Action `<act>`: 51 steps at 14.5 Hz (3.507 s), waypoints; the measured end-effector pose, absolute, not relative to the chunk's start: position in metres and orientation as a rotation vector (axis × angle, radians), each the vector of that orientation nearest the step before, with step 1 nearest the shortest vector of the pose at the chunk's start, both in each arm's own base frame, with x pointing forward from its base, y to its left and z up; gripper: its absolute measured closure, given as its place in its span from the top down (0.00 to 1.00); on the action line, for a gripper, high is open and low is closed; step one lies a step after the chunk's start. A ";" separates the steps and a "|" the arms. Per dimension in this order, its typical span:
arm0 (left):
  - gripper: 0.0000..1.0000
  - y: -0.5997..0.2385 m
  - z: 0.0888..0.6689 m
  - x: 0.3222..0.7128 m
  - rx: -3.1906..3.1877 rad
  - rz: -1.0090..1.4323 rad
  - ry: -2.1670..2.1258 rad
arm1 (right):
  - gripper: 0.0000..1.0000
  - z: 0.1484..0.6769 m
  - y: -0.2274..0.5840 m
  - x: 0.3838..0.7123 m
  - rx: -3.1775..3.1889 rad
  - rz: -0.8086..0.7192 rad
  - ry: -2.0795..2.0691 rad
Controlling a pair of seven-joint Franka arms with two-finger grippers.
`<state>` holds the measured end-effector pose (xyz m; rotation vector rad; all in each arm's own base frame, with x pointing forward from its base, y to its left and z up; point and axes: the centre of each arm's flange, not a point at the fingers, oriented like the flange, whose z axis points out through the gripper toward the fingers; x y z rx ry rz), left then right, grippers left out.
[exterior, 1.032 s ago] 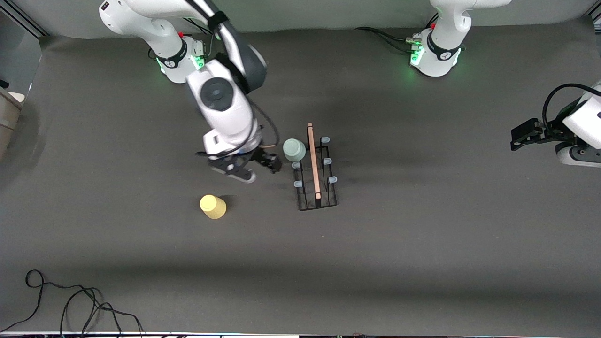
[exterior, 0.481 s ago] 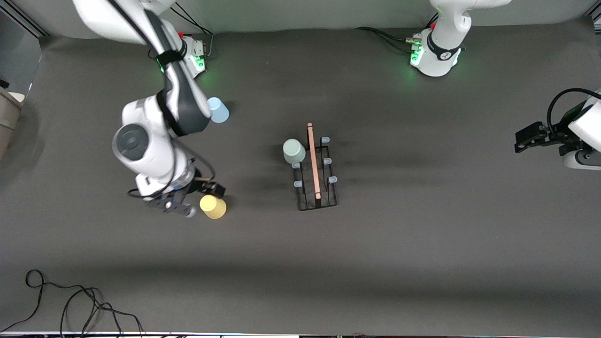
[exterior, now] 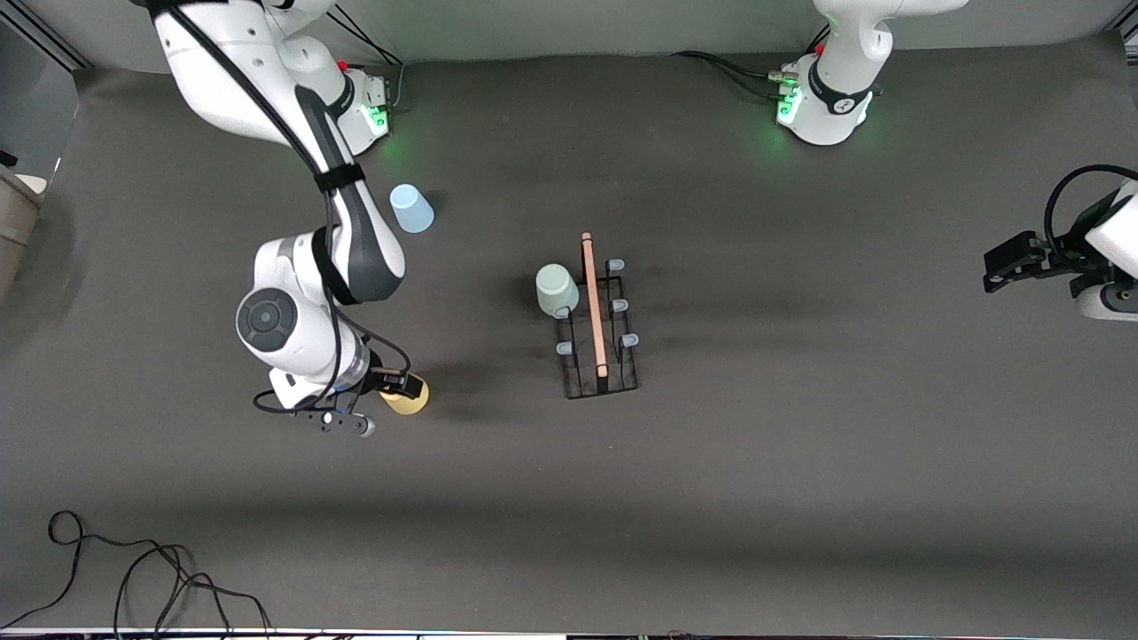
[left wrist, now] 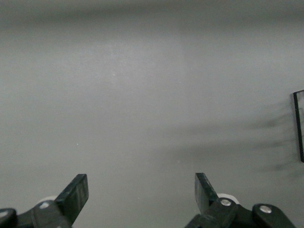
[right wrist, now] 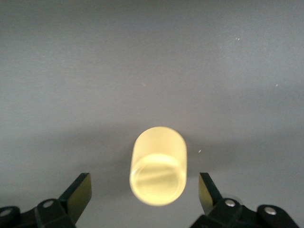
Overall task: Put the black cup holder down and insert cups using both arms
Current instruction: 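Move the right gripper over to the yellow cup, then close the right gripper around the yellow cup and lift it, then carry the yellow cup with the right gripper over the rack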
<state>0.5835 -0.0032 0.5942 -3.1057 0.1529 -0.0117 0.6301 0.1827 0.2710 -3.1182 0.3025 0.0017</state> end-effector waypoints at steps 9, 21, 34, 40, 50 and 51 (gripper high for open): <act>1.00 0.004 0.583 0.589 -3.102 0.019 0.137 | 1.00 0.217 0.182 0.626 -3.097 -0.019 0.335; 1.00 0.001 0.589 0.589 -3.084 -0.001 0.149 | 0.71 0.206 0.191 0.617 -3.108 0.009 0.298; 1.00 0.000 0.595 0.591 -3.081 -0.029 0.153 | 0.71 0.378 0.316 0.608 -2.865 -0.034 0.573; 1.00 -0.001 0.598 0.595 -3.074 -0.085 0.157 | 0.71 0.380 0.401 0.588 -2.825 -0.038 0.680; 1.00 -0.002 0.602 0.596 -3.069 -0.094 0.198 | 0.71 0.323 0.450 0.572 -2.845 -0.066 0.706; 1.00 -0.002 0.602 0.596 -3.069 -0.091 0.203 | 0.71 0.319 0.452 0.571 -2.851 -0.063 0.704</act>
